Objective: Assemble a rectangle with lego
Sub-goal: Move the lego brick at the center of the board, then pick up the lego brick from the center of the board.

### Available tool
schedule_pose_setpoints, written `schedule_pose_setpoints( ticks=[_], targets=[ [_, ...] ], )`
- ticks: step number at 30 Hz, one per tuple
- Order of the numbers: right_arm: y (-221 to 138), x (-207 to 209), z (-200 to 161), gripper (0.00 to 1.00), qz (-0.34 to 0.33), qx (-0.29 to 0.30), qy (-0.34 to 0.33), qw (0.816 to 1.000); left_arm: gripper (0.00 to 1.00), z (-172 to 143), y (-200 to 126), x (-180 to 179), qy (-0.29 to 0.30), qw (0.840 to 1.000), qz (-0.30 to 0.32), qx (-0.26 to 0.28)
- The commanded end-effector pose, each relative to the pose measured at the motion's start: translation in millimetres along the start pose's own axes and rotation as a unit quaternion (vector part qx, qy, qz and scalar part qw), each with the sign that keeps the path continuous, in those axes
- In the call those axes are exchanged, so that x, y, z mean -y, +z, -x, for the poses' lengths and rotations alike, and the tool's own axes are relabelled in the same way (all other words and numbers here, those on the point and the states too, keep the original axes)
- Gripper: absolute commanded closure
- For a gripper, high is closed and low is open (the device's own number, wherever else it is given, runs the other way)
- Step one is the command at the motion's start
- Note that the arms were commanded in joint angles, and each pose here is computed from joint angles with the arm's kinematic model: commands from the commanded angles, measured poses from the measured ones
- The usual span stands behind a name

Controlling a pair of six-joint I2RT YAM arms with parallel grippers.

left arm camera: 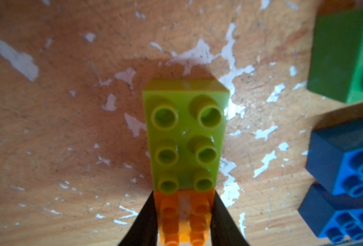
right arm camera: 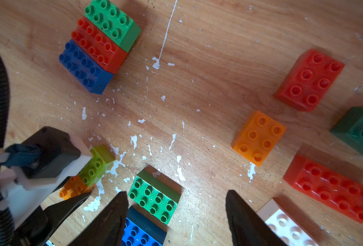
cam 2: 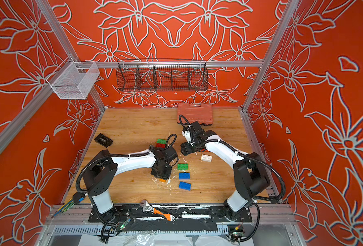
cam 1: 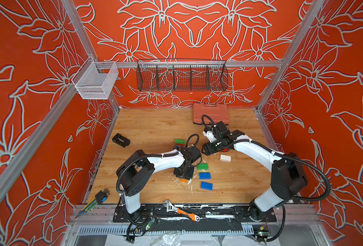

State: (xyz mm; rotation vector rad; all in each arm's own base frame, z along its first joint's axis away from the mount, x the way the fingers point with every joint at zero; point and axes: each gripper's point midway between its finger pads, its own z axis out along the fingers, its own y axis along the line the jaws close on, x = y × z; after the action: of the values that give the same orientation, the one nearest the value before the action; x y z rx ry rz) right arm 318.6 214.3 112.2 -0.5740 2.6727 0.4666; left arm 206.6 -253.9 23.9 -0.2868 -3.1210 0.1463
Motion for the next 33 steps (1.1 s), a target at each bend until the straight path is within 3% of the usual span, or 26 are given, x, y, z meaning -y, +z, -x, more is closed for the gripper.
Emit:
schedule_pose_setpoints(
  ticks=[1, 8, 14, 22, 28, 33],
  targets=[
    [-1.5, 0.5, 4.4, 0.25, -0.01, 0.0, -0.012, 1.0, 0.57, 1.9, -1.3, -2.2, -0.001, 1.0, 0.014, 0.0],
    [-4.1, -0.7, 5.9, 0.25, -0.011, 0.002, -0.014, 1.0, 0.46, 2.4, -7.4, -2.2, 0.004, 1.0, 0.013, 0.004],
    [-21.7, -2.5, 16.5, 0.25, -0.018, 0.028, -0.029, 0.999, 0.42, -6.5, -39.2, -14.8, 0.0, 1.0, 0.013, 0.017],
    [-39.3, -16.8, 38.6, 0.25, 0.003, 0.057, -0.092, 0.994, 0.46, 4.6, -92.4, -40.1, -0.037, 0.995, -0.079, 0.058],
    [-52.0, -39.6, 68.4, 0.24, 0.031, 0.115, -0.18, 0.976, 0.5, 40.5, -112.4, -68.0, -0.056, 0.986, -0.121, 0.101],
    [-49.3, -68.0, 89.7, 0.26, 0.082, 0.135, -0.287, 0.945, 0.52, 53.3, -125.5, -84.1, -0.073, 0.974, -0.148, 0.157]
  ],
)
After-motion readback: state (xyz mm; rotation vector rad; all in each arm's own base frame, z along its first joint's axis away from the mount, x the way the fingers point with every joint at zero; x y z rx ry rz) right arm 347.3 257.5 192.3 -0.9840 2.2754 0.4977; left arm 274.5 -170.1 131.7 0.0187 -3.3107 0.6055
